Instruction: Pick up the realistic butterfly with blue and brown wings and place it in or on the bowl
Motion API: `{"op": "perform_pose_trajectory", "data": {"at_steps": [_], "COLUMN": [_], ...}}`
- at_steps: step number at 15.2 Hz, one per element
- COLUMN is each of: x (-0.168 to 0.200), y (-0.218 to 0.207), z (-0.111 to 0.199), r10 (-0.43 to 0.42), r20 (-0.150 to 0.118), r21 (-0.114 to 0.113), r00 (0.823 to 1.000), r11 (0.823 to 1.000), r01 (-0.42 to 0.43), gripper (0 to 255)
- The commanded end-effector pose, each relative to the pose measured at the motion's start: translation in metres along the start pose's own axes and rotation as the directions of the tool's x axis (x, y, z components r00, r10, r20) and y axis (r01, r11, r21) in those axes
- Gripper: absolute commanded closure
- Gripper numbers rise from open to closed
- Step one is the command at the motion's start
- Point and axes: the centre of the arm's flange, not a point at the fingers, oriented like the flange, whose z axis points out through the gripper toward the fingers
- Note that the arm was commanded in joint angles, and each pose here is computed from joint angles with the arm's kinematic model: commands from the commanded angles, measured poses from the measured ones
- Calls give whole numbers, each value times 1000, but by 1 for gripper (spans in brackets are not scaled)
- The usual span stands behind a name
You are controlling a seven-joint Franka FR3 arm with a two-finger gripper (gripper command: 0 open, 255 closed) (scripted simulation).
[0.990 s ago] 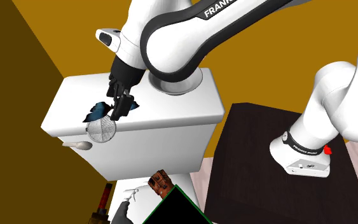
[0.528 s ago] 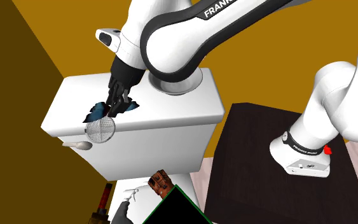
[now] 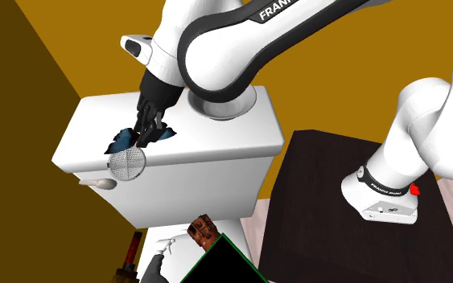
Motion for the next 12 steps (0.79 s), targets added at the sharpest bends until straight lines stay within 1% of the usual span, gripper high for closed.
{"op": "perform_pose_trajectory", "data": {"at_steps": [1,12], "x": [4,36], "y": [0,1], "z": [-6,-55], "r10": [0,0], "r20": [0,0], "r21": [0,0], "r00": [1000,1000], "r11": [1000,1000], "r01": [0,0], "gripper": [255,255]}}
